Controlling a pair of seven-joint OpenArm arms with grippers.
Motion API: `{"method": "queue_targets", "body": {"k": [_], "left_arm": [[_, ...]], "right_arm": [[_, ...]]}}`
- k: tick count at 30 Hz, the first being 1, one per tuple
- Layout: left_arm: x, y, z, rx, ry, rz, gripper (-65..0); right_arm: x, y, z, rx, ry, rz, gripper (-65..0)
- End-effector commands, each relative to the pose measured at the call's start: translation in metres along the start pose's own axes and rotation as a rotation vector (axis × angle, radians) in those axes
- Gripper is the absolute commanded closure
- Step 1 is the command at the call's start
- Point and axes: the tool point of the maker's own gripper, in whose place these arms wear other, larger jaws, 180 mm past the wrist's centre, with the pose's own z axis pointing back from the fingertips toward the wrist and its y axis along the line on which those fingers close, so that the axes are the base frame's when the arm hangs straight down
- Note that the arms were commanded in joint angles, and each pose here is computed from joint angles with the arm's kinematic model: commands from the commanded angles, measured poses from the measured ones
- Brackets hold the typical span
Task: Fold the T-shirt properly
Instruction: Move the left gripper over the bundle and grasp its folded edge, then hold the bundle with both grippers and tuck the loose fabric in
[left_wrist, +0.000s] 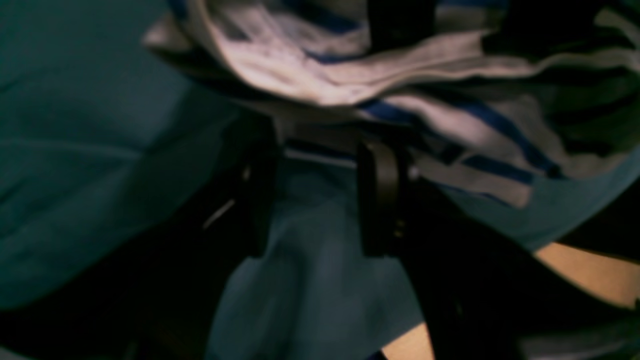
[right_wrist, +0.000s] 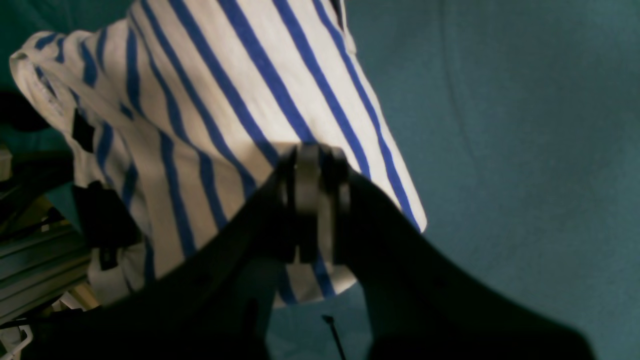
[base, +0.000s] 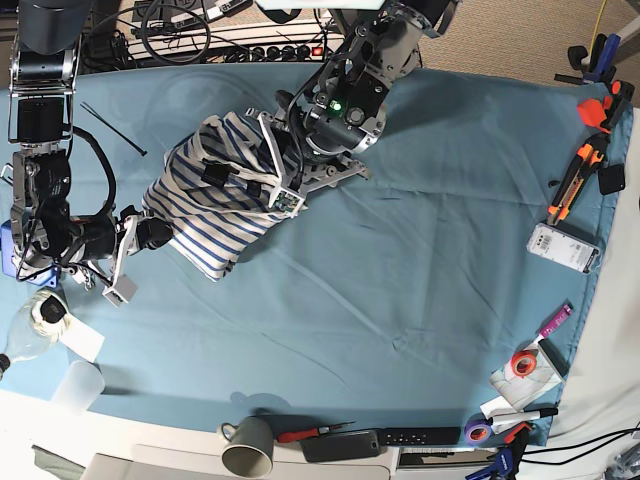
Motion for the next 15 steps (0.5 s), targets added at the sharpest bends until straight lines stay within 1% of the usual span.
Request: {"method": "queue_targets", "body": {"k": [1, 4, 7, 8, 10, 12, 15], "left_arm": [[0.02, -0.017, 0.006, -0.046, -0.063, 0.021, -28.0], [0.021, -0.017, 0.006, -0.05, -0.066, 0.022, -28.0], [0.027, -0.013, 0.007, -0.029, -0.093, 0.001, -28.0], [0.029, -0.012, 0.008, -0.021, -0.1, -0.033, -28.0], [0.036, -0.014, 0.012, -0.028, -0.121, -0.154, -27.9], [0.044, -0.018, 0.016, -0.048, -0.146, -0.287, -27.9], [0.053, -0.027, 0.021, -0.084, -0.188, -0.427, -27.9]], "right_arm": [[0.015, -0.005, 0.013, -0.021, -0.042, 0.025, -4.0], [0.015, -0.005, 0.013, -0.022, -0.042, 0.025, -4.0], [0.015, -0.005, 0.013, -0.022, -0.043, 0.025, -4.0], [0.016, -0.005, 0.013, -0.022, -0.045, 0.025, -4.0], [0.016, -0.005, 0.013, -0.021, -0.046, 0.028, -4.0], [0.016, -0.004, 0.013, -0.016, -0.046, 0.048, -4.0], [0.016, -0.004, 0.013, -0.014, -0.046, 0.057, -4.0]]}}
